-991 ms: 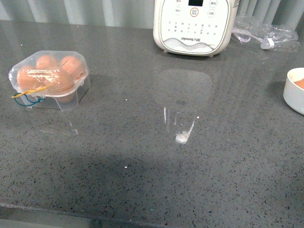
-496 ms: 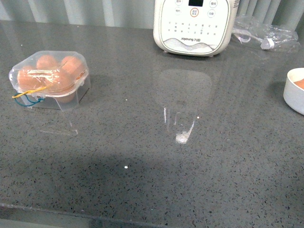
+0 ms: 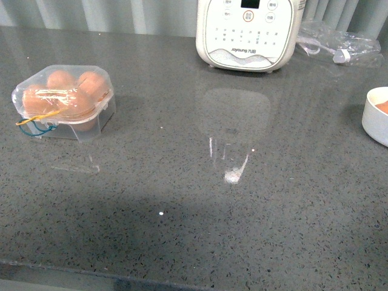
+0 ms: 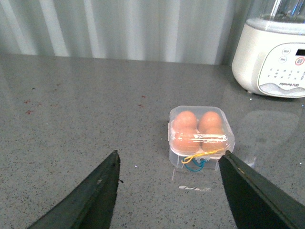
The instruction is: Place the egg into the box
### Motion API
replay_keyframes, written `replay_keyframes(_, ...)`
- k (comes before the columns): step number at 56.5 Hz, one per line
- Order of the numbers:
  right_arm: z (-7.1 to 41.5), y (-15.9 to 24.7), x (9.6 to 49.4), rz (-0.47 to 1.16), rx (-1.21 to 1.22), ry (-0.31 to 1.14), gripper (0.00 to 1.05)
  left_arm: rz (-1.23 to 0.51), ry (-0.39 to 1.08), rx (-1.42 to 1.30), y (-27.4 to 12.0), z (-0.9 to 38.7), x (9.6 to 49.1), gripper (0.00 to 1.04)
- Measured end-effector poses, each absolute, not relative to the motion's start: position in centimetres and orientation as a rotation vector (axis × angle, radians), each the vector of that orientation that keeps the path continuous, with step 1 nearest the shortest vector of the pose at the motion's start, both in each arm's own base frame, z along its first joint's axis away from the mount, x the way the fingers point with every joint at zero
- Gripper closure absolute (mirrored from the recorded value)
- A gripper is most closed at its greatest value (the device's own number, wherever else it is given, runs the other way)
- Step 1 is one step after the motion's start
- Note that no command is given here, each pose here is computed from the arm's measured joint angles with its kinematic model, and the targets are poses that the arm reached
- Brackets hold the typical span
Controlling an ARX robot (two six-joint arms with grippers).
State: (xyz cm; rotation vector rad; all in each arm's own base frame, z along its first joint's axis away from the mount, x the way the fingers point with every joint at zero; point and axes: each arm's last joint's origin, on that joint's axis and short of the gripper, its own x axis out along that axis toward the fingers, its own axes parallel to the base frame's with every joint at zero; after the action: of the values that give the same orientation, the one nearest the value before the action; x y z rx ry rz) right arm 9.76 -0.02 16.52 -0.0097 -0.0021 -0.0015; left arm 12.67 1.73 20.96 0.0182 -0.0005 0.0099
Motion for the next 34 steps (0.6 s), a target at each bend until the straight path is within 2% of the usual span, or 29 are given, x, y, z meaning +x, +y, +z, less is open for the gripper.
replay_keyframes(15, 16.5, 0.0, 9.8, -0.002, -0.01, -0.002, 0.07, 0.033, 0.001, 0.005, 0.5, 19.3, 12.0, 1.0)
replay_keyframes(34, 16.5, 0.0, 9.8, -0.002, -0.01, -0.002, 0.07, -0.001, -0.001, -0.002, 0.0, 18.0, 11.2, 1.01)
